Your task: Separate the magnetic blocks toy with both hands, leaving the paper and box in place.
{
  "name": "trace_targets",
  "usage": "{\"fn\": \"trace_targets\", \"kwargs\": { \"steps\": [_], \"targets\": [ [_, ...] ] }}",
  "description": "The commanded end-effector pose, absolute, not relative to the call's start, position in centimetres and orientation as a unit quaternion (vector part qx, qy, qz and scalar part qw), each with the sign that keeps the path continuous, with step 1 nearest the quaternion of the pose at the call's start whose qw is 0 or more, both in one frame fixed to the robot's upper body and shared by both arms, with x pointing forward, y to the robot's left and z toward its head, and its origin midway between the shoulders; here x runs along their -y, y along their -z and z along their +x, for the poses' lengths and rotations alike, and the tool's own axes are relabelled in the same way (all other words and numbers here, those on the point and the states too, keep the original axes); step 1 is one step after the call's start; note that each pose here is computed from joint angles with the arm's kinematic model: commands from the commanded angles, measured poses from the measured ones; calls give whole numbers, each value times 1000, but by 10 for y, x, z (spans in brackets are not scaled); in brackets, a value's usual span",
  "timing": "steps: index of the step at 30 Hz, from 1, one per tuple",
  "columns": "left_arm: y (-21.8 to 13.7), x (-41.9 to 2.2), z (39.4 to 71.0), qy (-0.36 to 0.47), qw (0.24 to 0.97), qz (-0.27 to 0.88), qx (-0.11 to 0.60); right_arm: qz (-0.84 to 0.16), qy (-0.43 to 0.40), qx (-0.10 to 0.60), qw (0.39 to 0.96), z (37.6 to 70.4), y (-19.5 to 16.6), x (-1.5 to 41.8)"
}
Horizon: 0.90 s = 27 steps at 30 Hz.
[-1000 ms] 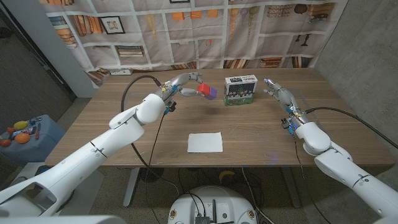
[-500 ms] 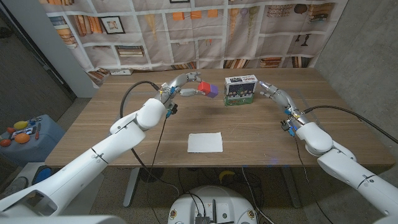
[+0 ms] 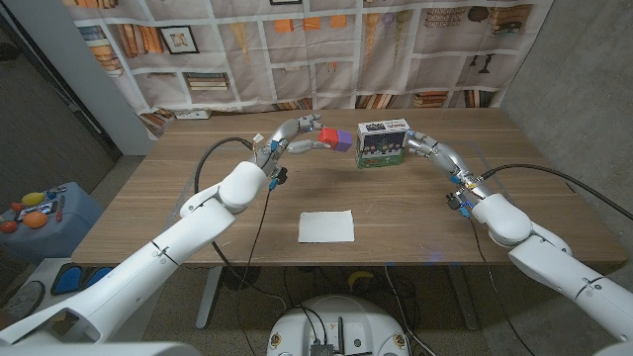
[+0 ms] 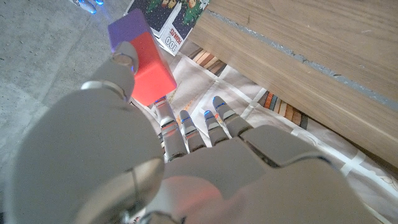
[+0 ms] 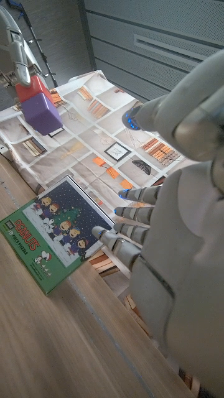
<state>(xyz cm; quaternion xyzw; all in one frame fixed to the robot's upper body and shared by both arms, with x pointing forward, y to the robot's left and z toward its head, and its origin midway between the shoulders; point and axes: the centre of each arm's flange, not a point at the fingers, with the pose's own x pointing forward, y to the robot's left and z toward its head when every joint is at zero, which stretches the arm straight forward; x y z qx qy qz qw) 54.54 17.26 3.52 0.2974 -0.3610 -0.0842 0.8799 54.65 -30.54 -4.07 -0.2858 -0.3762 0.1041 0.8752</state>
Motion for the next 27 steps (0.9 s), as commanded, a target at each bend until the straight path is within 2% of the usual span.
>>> {"fn": "trace_targets", "kwargs": {
  "steps": [1,27],
  "targets": [
    [-25,-170,549,124,901,234,344,-322,-118,381,859,543,35,304],
    [-13,-163,556,207,912,163,315,-345,-191,379,838,540,23,282]
  ]
}}
